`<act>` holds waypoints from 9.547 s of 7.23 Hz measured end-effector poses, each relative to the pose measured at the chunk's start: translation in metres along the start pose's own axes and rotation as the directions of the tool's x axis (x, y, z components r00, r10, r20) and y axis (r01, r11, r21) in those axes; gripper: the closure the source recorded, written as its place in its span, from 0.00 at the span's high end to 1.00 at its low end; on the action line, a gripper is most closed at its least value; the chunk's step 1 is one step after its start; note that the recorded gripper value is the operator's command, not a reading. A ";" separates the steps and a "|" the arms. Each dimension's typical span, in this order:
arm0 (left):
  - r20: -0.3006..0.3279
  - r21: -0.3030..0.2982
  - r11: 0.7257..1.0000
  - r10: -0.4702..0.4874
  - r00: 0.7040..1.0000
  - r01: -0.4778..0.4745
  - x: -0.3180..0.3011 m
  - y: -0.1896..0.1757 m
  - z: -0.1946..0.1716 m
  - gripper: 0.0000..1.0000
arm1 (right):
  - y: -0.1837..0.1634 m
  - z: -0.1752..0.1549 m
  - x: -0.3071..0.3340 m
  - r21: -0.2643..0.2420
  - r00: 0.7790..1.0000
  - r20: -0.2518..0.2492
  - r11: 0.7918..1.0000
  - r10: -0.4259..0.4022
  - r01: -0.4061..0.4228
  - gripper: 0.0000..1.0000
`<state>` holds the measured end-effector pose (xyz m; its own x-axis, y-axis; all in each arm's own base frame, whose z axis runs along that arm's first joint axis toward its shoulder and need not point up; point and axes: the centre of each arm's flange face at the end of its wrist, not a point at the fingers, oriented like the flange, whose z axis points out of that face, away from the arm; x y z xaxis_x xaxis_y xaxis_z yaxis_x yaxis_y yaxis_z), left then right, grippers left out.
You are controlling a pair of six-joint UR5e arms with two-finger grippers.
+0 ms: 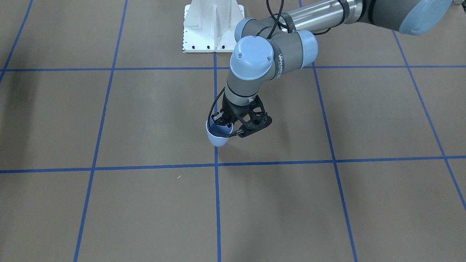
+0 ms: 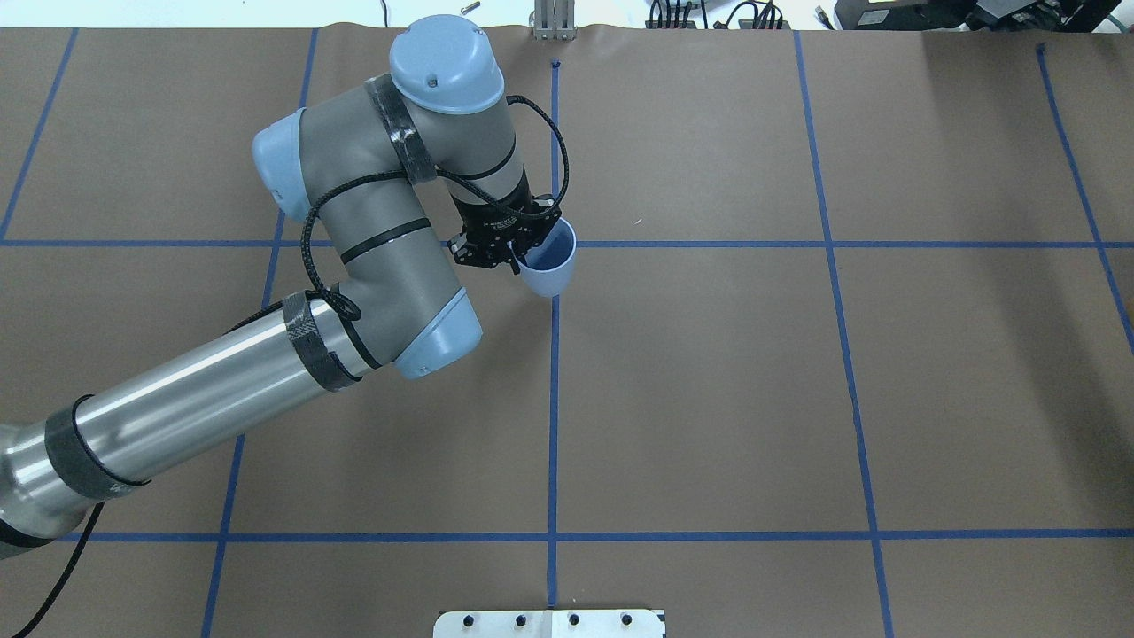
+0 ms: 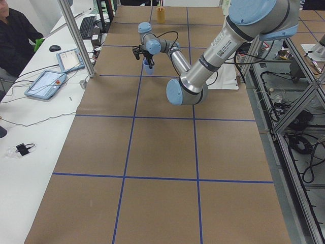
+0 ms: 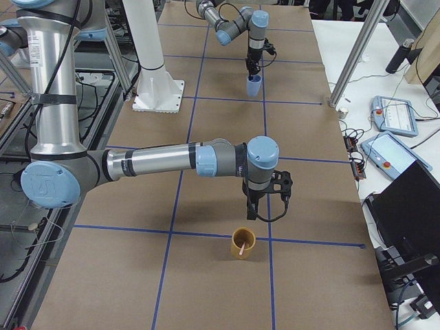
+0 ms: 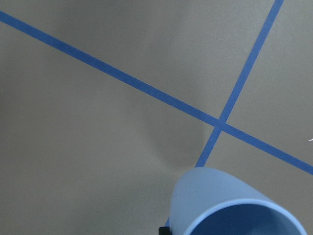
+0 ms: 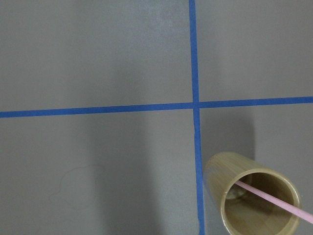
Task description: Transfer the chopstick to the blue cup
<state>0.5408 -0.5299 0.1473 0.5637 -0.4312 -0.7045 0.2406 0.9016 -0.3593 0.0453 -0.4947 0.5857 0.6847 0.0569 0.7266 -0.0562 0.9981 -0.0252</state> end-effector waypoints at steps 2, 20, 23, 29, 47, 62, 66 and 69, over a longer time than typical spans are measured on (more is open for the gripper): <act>0.018 -0.015 1.000 0.010 1.000 -0.010 0.000 0.011 0.016 0.00 | -0.001 -0.001 -0.001 0.000 1.000 0.006 1.000 0.009 -0.009 1.00; -0.070 0.149 0.987 0.073 0.995 -0.062 -0.068 0.013 -0.084 0.98 | 0.003 0.029 0.125 -0.129 0.654 -0.047 0.653 -0.755 0.746 0.96; -0.072 0.151 0.987 0.073 0.995 -0.061 -0.070 0.012 -0.086 0.98 | 0.007 0.032 0.130 -0.153 0.574 -0.033 0.572 -0.818 0.806 0.50; -0.072 0.153 0.986 0.075 0.995 -0.063 -0.076 0.011 -0.087 0.98 | 0.014 0.041 0.140 -0.174 0.563 -0.020 0.558 -0.826 0.811 0.02; -0.063 0.161 0.983 0.096 0.993 -0.085 -0.099 0.005 -0.087 0.98 | -0.080 -0.219 -0.024 -0.193 0.646 -0.114 0.654 -0.755 0.731 0.00; 0.098 0.163 0.896 0.402 0.910 -0.414 -0.306 -0.198 -0.159 0.98 | 0.096 -0.063 -0.645 -0.092 0.901 -0.007 0.898 -0.433 0.431 0.00; 0.120 0.148 0.897 0.401 0.908 -0.416 -0.318 -0.214 -0.151 0.98 | 0.097 -0.037 -0.681 -0.047 0.895 0.019 0.894 -0.446 0.446 0.00; 0.124 0.144 0.899 0.398 0.909 -0.413 -0.321 -0.218 -0.149 0.98 | 0.112 -0.017 -0.694 -0.072 0.885 0.007 0.882 -0.466 0.466 0.00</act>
<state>0.1898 -0.5928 0.3600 0.7060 -0.0290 -0.7076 0.0973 0.9937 0.0563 -0.4238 -0.4220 0.0670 0.6265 -0.4153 0.6595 0.3217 0.9086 0.2665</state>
